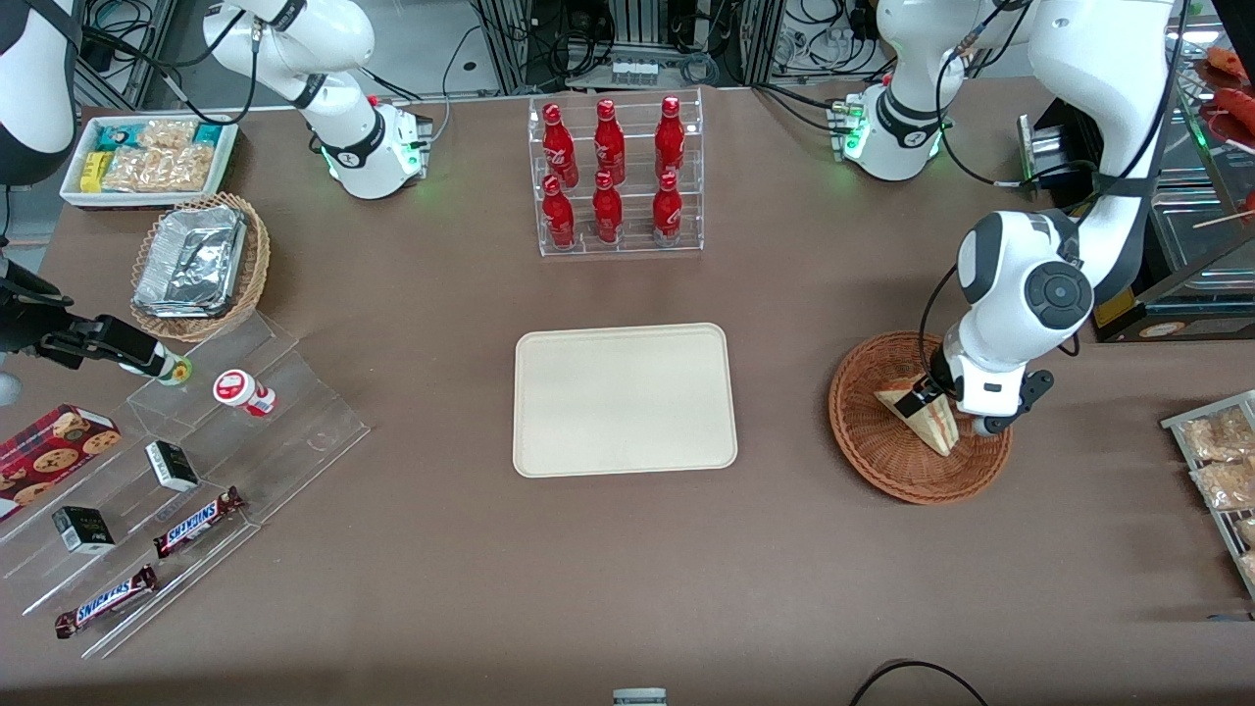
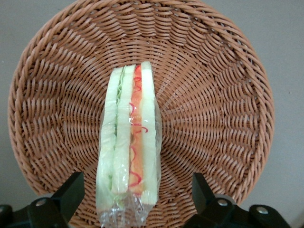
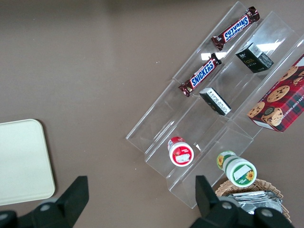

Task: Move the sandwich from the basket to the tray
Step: 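Lower the open left gripper around the sandwich and close it, then lift the sandwich out of the basket with the left gripper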

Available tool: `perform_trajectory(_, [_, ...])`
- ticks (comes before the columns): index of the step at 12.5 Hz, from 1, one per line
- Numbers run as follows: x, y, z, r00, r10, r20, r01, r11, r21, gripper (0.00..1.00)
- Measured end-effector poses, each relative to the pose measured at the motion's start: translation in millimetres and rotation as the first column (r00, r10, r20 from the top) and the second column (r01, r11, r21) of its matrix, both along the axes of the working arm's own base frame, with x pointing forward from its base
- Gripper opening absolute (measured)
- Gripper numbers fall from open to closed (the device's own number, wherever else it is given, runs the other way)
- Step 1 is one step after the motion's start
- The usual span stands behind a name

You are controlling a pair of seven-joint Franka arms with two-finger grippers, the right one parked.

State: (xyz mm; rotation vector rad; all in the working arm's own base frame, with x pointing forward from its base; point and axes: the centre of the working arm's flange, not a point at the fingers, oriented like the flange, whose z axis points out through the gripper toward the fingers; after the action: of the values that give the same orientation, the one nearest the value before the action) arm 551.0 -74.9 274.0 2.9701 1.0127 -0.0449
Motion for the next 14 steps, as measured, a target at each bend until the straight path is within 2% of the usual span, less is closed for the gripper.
perform_trajectory(4, [-1,3,-18,1.000,0.005,-0.027,-0.005,1.000,0.002,1.00])
perform_trajectory(6, [-2,4,-22,0.999,0.007,-0.034,-0.007,1.000,0.003,0.96])
perform_trajectory(11, [-2,4,-22,0.999,0.007,-0.033,-0.007,1.000,0.003,0.39])
perform_trajectory(14, [-4,3,-17,0.999,0.003,-0.050,-0.003,1.000,0.006,0.28])
